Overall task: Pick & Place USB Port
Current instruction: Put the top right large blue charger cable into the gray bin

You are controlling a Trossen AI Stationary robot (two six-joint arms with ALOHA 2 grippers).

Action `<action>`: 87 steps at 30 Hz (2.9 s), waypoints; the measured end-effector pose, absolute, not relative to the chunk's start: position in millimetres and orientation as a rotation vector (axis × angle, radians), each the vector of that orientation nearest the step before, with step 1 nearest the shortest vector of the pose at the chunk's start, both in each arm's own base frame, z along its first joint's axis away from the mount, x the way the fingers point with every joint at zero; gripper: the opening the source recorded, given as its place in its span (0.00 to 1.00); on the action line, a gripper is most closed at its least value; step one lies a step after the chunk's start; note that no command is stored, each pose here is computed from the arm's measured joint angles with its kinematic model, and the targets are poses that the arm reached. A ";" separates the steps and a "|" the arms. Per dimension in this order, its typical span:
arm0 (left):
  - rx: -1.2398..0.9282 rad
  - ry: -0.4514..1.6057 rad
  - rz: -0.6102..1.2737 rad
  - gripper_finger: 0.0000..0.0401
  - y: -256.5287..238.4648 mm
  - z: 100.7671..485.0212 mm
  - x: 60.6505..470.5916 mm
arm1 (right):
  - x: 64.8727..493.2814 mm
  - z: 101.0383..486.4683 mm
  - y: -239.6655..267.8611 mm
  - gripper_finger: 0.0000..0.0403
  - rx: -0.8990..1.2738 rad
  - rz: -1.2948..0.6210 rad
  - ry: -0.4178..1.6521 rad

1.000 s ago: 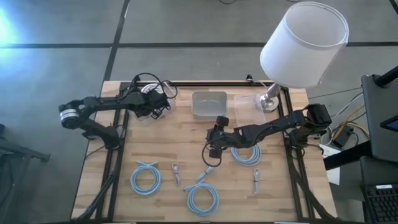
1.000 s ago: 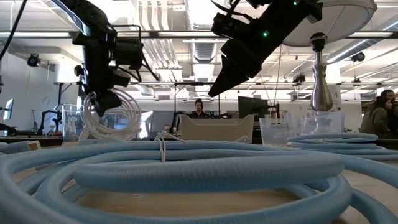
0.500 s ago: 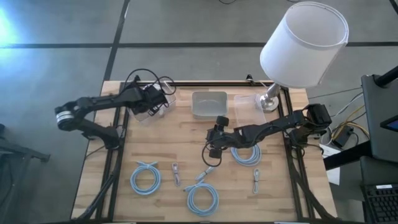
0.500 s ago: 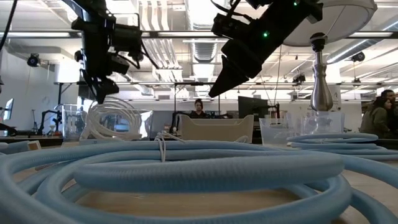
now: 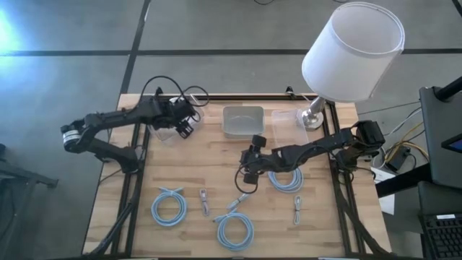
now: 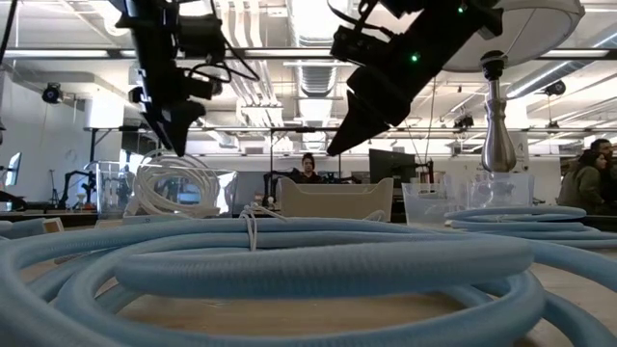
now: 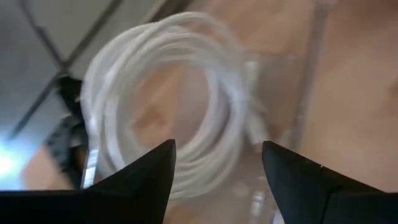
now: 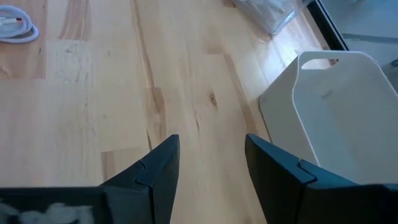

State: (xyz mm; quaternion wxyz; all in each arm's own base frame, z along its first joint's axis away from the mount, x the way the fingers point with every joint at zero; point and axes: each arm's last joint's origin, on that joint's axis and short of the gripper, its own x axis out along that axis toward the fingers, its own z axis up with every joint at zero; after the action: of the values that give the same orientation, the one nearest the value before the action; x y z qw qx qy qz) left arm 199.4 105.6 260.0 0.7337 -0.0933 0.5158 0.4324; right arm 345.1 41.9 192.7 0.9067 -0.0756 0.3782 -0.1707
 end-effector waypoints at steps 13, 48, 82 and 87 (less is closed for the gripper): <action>-0.151 0.927 0.624 0.61 76.2 269.1 235.1 | 345.3 190.7 46.7 0.43 -0.081 -0.185 0.811; -0.075 0.702 0.287 0.61 12.2 246.4 260.5 | 336.9 179.6 65.3 0.39 0.012 0.193 0.882; -0.080 0.723 0.271 0.61 11.6 238.1 258.0 | 301.6 171.3 75.4 0.43 0.158 0.061 1.229; -0.084 0.723 0.272 0.61 11.6 233.1 257.0 | 284.9 175.2 69.2 0.43 0.211 -0.118 1.342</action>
State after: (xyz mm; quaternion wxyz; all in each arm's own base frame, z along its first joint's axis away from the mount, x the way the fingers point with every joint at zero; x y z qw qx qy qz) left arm 257.0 11.6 233.1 0.9255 -0.0408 0.3523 0.1327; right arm 284.9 69.2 175.2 0.7764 0.0977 0.6202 -0.0546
